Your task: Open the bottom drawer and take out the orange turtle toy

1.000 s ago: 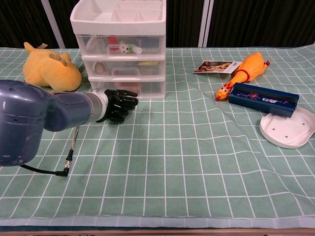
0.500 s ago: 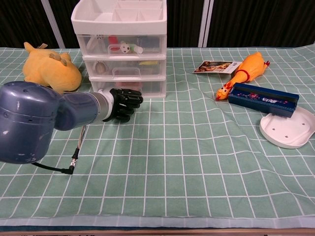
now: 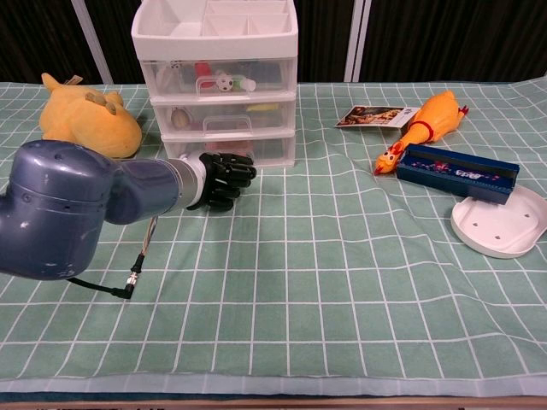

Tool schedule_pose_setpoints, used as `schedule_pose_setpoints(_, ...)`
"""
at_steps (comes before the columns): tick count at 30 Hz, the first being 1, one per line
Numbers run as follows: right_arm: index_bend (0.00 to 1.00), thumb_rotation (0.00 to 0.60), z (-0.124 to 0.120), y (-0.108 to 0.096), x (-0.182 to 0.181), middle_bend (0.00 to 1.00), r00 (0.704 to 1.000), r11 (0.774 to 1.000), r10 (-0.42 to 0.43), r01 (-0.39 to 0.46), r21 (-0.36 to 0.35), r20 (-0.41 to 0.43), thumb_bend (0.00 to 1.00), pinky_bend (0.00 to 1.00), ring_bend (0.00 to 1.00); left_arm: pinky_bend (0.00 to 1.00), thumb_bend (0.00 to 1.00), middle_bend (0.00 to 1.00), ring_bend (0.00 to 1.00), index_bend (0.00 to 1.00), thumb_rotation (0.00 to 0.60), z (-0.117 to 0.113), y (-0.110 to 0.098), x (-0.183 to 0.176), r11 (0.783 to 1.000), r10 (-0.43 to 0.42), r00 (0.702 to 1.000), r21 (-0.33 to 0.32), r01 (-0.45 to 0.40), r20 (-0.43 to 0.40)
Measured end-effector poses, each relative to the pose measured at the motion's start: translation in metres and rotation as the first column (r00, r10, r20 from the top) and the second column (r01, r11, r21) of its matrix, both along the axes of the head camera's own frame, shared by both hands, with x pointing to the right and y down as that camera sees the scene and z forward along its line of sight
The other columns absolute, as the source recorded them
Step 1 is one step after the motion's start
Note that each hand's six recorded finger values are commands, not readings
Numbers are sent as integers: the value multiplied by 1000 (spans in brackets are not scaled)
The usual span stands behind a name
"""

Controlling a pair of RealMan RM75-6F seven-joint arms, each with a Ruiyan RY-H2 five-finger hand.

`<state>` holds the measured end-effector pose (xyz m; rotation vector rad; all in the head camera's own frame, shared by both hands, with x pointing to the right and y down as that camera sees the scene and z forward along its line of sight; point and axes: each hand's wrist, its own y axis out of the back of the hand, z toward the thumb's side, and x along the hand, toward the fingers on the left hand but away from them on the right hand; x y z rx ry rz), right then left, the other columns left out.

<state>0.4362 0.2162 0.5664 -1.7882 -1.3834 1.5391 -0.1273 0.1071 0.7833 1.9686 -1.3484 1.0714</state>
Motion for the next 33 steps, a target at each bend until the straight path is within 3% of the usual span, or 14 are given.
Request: schedule_pose_setpoints(33,0,600,0,0,-1,0,1000,1000,-6,6,3,-9,106,185,0,1000,627,976,1000,175,600,-15,30,0,996,85,996,11,-84,-22)
